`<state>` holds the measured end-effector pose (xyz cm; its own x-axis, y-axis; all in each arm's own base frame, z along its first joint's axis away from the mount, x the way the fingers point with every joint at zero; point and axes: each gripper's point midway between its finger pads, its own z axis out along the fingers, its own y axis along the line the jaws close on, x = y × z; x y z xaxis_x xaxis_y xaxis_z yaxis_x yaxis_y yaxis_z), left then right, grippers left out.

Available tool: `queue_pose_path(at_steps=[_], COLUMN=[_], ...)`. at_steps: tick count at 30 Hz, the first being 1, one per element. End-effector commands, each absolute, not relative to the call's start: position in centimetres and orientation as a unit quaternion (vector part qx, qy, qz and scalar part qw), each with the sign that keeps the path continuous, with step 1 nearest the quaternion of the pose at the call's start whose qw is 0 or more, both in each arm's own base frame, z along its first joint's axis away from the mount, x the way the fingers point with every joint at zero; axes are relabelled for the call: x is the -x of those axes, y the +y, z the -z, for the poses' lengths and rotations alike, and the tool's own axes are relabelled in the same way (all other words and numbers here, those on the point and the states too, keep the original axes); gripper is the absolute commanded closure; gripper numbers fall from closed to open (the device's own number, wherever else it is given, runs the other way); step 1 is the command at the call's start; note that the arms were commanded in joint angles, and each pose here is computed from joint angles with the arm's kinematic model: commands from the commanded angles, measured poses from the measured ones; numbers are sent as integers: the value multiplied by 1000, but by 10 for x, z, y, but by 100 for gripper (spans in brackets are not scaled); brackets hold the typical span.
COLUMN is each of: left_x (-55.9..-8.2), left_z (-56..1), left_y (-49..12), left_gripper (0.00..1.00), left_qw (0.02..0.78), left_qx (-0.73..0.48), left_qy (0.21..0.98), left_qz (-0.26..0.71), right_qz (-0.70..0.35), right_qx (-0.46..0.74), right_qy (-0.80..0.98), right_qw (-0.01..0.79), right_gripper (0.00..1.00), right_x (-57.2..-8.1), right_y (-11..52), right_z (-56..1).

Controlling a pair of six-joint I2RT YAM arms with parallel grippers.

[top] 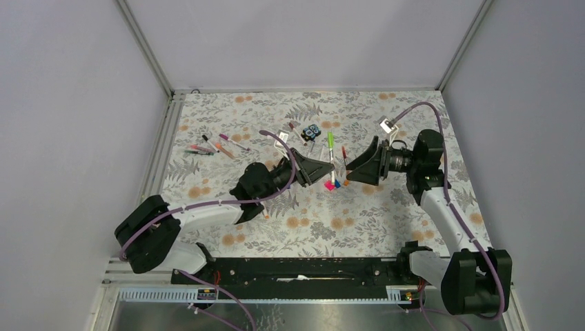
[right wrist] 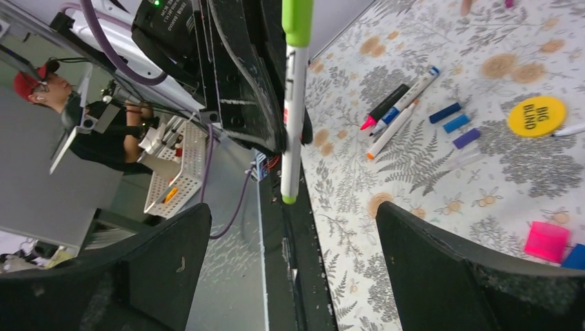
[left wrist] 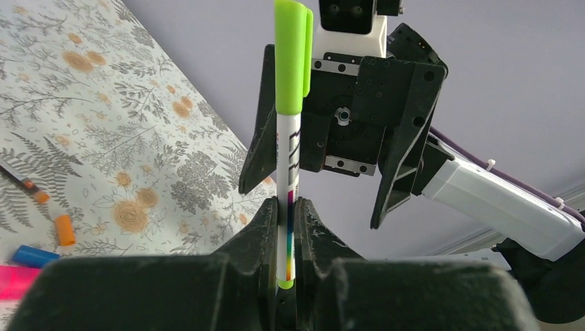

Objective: Open the pen caps
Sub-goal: Open the pen cap from the pen.

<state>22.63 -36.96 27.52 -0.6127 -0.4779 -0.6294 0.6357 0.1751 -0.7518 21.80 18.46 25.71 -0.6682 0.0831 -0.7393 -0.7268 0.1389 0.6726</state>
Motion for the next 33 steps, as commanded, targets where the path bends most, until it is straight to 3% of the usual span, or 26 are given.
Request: queue_pose_path(at_steps=[1, 7, 15, 20, 24, 27, 29, 33], left_x=[-231, -229, -225, -222, -220, -220, -222, -229], left_z=[-320, -319, -319, -319, -318, -320, -322, -329], left_y=[-377, -390, -401, -406, -408, -406, -402, -385], left_gripper=[100, 100, 100, 100, 100, 99, 88, 45], left_qw=[480, 474, 475, 473, 472, 474, 482, 521], left_qx=[-45, -45, -46, -49, -49, -47, -42, -37], left_qy=[572, 570, 570, 570, 573, 572, 575, 586], left_qz=[664, 670, 669, 670, 669, 667, 660, 620], right_qz=[-620, -626, -628, -629, -627, -627, -627, -625], right_qx=[248, 245, 246, 245, 246, 249, 254, 284], right_qy=[667, 673, 675, 676, 675, 674, 672, 662], right_qw=[330, 309, 299, 296, 301, 301, 301, 300], right_gripper=[5, 10, 27, 49, 84, 100, 100, 100], right_x=[-214, -210, -208, -207, -208, -207, -205, -196], right_y=[195, 204, 210, 212, 212, 212, 212, 210], right_z=[-262, -251, -247, -246, -247, -248, -247, -243])
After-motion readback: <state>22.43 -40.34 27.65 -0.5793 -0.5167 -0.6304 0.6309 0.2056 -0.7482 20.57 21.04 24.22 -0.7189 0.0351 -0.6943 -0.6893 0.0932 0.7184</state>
